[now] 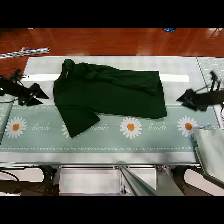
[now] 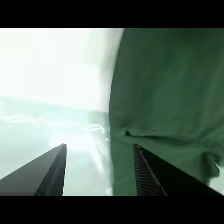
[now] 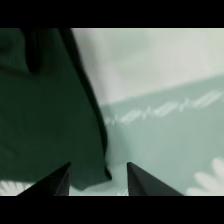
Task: Fold the shirts.
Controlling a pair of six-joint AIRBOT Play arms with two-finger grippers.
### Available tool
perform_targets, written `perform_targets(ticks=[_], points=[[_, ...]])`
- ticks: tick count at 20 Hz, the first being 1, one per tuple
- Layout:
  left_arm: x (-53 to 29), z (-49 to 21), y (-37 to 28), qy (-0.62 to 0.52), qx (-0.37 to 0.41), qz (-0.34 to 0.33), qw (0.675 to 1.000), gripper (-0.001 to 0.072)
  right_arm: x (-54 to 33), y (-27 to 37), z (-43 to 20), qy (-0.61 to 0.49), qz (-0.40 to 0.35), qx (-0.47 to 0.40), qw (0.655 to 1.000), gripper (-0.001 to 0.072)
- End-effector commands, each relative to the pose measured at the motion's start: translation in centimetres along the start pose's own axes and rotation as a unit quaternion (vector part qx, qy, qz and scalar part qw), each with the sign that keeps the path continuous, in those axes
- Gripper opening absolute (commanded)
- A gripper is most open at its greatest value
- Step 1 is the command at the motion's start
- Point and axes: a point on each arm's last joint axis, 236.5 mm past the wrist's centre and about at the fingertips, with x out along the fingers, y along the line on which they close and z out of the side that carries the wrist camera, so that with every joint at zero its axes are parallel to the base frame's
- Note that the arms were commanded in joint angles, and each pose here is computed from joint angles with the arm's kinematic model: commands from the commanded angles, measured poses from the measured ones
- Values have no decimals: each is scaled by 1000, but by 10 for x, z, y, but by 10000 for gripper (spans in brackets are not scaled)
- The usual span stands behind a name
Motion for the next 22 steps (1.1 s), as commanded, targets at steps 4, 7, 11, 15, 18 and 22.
perform_targets(ticks=[4,7,11,15,18,22], points=[[25,-5,-10,-8,-20,-63,998,498,13,1,-62,12,35,21,999,410],[40,-9,-18,13,-28,-78,997,498,12,3,-61,12,37,23,999,410],[50,-5,-35,15,-35,-100,994,489,12,4,-62,13,40,24,999,409],[57,-15,-46,37,-26,-106,993,243,11,3,-57,4,43,33,999,409],[54,-17,-53,44,-13,-108,993,17,5,-14,-52,-6,30,50,998,409],[33,-13,-68,48,19,-118,992,18,13,-35,-80,33,6,89,995,410]])
